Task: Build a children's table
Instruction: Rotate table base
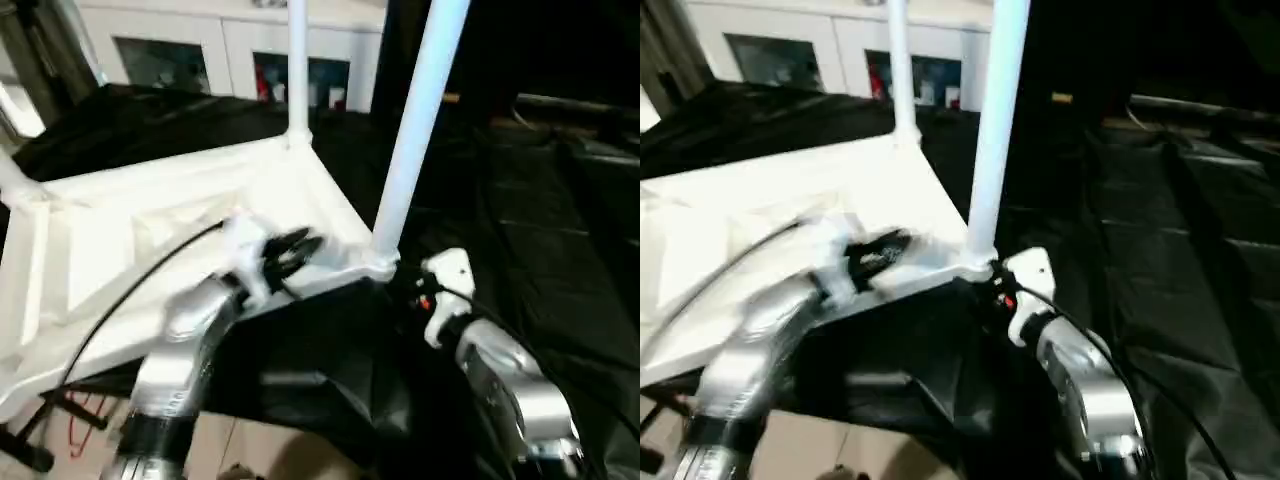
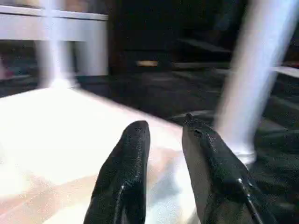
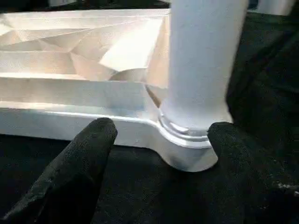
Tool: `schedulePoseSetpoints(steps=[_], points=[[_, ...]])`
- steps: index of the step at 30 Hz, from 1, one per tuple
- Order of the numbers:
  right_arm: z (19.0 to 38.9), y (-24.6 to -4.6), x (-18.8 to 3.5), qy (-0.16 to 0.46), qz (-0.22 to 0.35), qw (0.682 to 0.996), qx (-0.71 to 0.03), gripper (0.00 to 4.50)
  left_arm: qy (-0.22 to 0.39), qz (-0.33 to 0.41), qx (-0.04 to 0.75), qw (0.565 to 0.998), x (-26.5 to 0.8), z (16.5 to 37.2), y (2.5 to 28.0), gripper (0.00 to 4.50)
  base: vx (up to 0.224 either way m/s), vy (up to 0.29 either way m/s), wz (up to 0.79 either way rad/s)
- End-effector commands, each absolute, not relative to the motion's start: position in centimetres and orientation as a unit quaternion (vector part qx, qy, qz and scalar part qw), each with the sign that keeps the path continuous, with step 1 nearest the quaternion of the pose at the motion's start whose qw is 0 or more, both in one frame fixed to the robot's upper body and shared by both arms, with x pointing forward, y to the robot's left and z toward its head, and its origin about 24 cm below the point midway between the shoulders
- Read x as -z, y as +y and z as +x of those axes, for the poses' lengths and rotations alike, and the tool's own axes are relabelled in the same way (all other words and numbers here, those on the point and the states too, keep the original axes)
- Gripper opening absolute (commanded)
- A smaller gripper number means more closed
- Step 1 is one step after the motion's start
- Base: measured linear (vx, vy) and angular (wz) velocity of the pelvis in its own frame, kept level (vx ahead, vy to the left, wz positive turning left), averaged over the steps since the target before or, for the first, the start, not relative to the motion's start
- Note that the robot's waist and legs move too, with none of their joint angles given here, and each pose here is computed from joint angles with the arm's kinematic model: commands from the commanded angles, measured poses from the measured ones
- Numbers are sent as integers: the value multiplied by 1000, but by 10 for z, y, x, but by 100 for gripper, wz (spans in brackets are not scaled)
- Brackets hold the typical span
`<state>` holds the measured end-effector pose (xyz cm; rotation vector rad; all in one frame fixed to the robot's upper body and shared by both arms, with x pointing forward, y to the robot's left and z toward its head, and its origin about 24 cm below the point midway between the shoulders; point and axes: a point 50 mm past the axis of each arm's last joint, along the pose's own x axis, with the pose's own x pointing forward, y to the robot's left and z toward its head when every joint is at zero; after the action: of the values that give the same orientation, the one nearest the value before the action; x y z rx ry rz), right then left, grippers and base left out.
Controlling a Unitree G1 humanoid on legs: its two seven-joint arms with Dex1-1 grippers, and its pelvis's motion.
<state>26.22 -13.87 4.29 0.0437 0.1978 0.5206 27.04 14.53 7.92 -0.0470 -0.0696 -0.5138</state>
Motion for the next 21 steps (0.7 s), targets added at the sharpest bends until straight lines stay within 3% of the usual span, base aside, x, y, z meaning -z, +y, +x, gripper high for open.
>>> schedulePoseSetpoints(steps=[1,5,6,10,13,21], points=[[261,-142,-50,84,25,967,-239,368,-55,-25,205,977,-86,262,154,173,0,0,0],[257,-147,-54,69,32,975,-210,368,-62,-5,174,983,-80,239,161,182,0,0,0],[256,-148,-54,65,30,977,-202,368,-59,0,164,985,-77,233,163,210,0,0,0],[254,-153,-53,74,30,983,-166,368,-44,-2,132,990,-71,220,169,210,0,0,0],[248,-161,-56,60,7,987,-146,368,-10,3,117,993,-62,196,172,210,0,0,0],[239,-171,-47,78,16,990,-113,368,9,2,111,994,-57,176,166,210,0,0,0]])
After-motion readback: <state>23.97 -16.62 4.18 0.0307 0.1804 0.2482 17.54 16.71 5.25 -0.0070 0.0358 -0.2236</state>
